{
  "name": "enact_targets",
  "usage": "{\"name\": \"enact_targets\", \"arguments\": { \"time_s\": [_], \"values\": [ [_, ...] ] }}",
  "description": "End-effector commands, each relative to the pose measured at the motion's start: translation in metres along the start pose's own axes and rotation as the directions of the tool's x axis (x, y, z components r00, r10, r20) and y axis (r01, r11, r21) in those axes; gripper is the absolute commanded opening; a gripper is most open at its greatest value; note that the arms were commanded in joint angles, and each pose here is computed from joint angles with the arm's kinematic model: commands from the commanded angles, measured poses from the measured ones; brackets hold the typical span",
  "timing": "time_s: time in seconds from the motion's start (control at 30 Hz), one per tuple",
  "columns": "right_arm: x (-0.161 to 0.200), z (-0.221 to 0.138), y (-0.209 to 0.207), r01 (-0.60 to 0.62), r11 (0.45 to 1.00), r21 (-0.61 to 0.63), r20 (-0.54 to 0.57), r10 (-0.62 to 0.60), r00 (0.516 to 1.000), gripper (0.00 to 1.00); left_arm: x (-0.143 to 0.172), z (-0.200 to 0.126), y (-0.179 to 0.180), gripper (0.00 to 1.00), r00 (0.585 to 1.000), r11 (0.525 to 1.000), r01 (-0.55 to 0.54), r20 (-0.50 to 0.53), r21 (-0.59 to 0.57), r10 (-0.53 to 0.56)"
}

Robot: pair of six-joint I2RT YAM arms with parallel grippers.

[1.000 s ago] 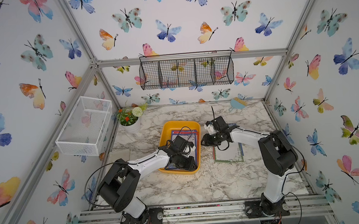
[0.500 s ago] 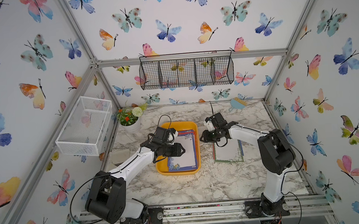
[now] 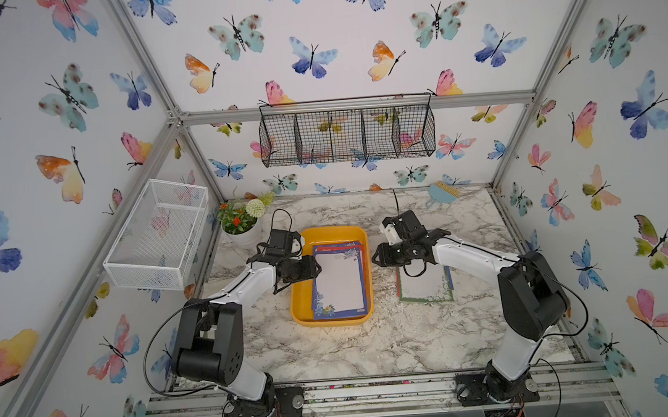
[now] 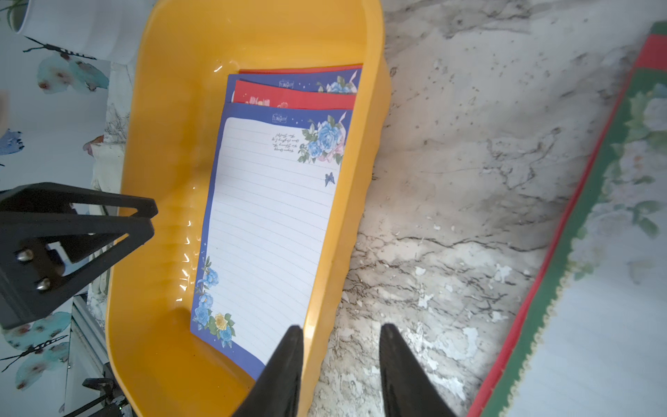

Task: Take out the stationery paper from the storage box
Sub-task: Move the storage box to the center of the board, then pick up the stationery paper from the storage box.

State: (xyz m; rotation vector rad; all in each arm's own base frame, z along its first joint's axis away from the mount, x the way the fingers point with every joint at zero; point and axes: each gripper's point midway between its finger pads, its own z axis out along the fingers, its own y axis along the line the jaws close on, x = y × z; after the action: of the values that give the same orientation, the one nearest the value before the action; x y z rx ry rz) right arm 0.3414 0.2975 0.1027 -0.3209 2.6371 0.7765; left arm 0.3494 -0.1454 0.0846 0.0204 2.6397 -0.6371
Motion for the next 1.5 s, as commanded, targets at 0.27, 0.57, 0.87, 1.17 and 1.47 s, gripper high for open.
{"name": "enact_targets", "arguments": {
  "time_s": [0.27,0.57,0.87,1.17,1.47],
  "values": [
    [0.012,0.003,0.006,0.001,1.0,-0.022,-0.012,-0.001,1.0,0.38,0.002,0.02,0.013,0.56,0.998,0.997,-0.02,-0.056,-0.068,0.016],
    [0.018,0.006,0.005,0.001,0.999,-0.032,-0.026,-0.002,1.0,0.39,0.007,0.035,0.009,0.56,0.995,0.998,-0.024,-0.102,-0.055,0.018],
    [0.017,0.005,0.007,0.005,0.999,-0.039,-0.021,-0.006,1.0,0.39,0.011,0.039,0.009,0.55,0.993,0.999,-0.024,-0.119,-0.049,0.018],
    [0.018,0.006,0.007,0.002,0.999,-0.041,-0.023,-0.003,1.0,0.38,0.011,0.042,0.011,0.55,0.992,0.998,-0.028,-0.125,-0.057,0.021],
    [0.018,0.006,0.007,-0.003,0.999,-0.043,-0.021,0.002,1.0,0.38,0.012,0.044,0.007,0.53,0.991,0.999,-0.024,-0.134,-0.035,0.019]
  ]
}}
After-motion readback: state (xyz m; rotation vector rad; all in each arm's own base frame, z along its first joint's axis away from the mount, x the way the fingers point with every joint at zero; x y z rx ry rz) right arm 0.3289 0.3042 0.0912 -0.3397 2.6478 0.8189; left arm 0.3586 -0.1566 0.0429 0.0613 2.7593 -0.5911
